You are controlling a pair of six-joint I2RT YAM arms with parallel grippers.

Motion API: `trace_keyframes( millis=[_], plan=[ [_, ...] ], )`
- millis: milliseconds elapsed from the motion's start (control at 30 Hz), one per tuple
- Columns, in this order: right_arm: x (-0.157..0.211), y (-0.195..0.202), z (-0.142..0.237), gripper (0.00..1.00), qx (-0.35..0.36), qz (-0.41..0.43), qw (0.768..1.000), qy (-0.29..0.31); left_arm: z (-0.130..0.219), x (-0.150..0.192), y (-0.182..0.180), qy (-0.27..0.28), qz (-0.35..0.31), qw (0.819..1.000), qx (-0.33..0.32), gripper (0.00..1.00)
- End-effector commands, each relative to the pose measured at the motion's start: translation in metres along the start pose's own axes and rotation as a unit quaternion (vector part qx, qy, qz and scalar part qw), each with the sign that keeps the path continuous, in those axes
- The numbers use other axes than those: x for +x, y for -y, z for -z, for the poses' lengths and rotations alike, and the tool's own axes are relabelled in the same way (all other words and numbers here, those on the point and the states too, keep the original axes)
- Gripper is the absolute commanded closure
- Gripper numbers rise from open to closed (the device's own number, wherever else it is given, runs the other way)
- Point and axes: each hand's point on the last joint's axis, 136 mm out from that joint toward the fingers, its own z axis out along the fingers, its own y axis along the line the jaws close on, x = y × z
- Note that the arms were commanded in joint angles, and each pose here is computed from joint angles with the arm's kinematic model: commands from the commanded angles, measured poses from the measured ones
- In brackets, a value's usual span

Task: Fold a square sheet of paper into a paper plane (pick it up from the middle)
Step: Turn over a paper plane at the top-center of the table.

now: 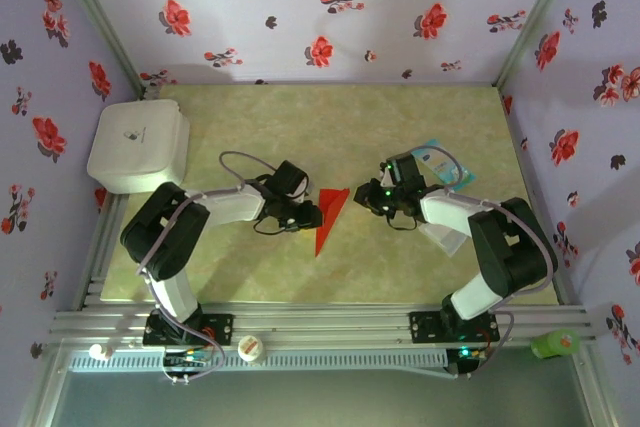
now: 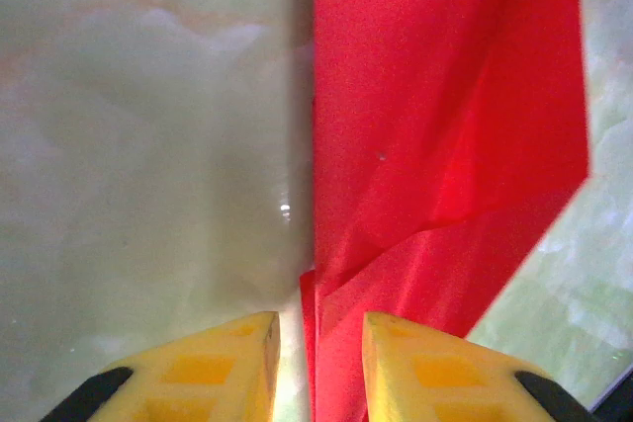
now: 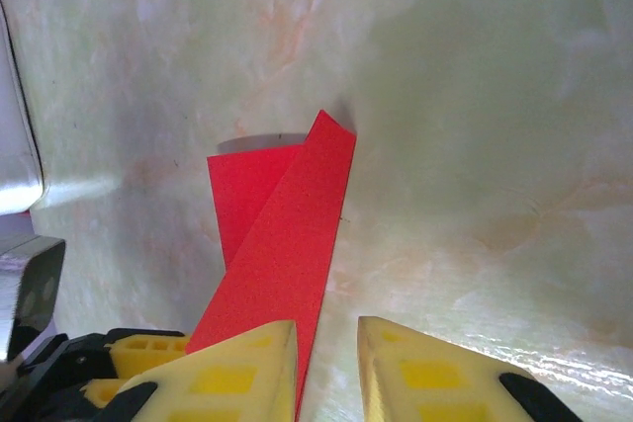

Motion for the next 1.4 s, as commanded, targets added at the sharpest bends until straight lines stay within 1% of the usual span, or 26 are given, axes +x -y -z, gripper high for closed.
trace_keyframes(
  millis=[0,167,467,800,1133,1300,1367],
  plan=[
    [0.001,0.000,-0.004,0.77,0.000,-0.002,1.000,-0.001,-0.006,0.003,0.002,-0.014,-0.012,1.000,0.002,0.71],
    [0.003,0.002,-0.005,0.77,0.002,-0.003,1.000,-0.003,-0.009,0.003,0.003,-0.018,-0.019,1.000,0.005,0.72],
    [0.004,0.001,-0.008,0.76,-0.001,-0.003,1.000,-0.004,-0.010,-0.003,0.011,0.002,-0.020,1.000,0.023,0.75],
    [0.006,0.000,-0.009,0.75,-0.001,-0.003,1.000,-0.008,-0.016,-0.002,0.010,-0.005,-0.019,1.000,0.022,0.76],
    [0.009,0.002,-0.013,0.74,0.001,-0.005,1.000,-0.013,-0.013,-0.008,0.019,0.013,-0.022,0.999,0.045,0.82],
    [0.010,0.002,-0.012,0.74,0.000,-0.004,1.000,-0.014,-0.011,-0.007,0.021,0.016,-0.024,0.998,0.049,0.89],
    [0.008,0.000,-0.011,0.73,-0.002,-0.003,1.000,-0.012,-0.009,-0.008,0.022,0.019,-0.027,0.998,0.052,0.93]
  ],
)
